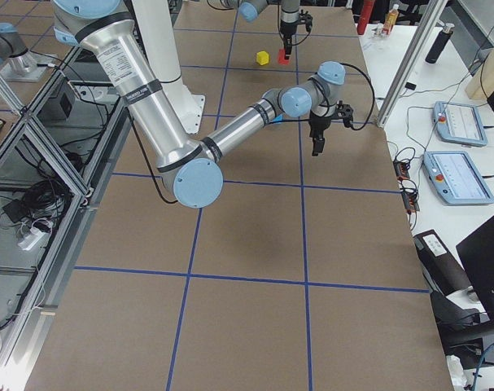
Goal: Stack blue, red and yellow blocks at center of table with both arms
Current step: 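Carry the red cube with the left gripper over the blue cube, then lower the red cube onto the blue cube and open the left gripper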
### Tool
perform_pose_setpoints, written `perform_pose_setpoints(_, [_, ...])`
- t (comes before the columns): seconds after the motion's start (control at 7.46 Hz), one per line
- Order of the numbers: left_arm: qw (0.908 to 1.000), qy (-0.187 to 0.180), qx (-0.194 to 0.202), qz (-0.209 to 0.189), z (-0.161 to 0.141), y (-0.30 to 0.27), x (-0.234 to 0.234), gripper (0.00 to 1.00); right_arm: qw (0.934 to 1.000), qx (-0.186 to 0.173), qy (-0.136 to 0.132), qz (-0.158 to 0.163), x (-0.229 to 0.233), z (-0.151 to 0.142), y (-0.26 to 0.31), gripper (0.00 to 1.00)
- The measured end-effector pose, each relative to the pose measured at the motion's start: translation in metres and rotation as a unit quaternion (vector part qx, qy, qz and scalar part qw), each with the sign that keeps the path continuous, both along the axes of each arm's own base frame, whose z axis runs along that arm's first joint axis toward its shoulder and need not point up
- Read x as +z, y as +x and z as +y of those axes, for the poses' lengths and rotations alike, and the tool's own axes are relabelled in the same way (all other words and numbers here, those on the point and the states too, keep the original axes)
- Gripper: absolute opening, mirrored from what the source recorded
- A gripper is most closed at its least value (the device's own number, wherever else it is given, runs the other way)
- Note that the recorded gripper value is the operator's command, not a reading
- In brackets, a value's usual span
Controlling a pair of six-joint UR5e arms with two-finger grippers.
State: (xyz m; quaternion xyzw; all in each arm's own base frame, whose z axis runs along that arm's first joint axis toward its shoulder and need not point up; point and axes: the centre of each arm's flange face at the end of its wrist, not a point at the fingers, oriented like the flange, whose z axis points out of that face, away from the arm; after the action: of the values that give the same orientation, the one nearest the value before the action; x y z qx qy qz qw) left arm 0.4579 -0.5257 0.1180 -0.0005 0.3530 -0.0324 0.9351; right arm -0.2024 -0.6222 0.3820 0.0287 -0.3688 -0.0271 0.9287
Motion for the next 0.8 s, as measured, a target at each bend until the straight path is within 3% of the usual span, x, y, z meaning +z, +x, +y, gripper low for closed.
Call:
perform_pose_setpoints(0.27, [0.9999, 0.003, -0.002, 0.017, -0.009, 0.059, -0.018, 0.0, 0.9997, -0.016, 0.011, 0.018, 0.07, 0.003, 0.081, 0.99])
perform_pose_setpoints(0.54, [0.9994, 0.025, 0.008, 0.022, -0.005, 0.1, -0.017, 0.0, 0.9995, -0.029, 0.007, 0.014, 0.132, 0.02, 0.147, 0.99])
perform_pose_setpoints(0.8, [0.9978, 0.051, 0.037, 0.023, 0.0, 0.114, -0.018, 0.0, 0.9997, -0.021, -0.008, -0.001, 0.164, 0.036, 0.184, 0.99])
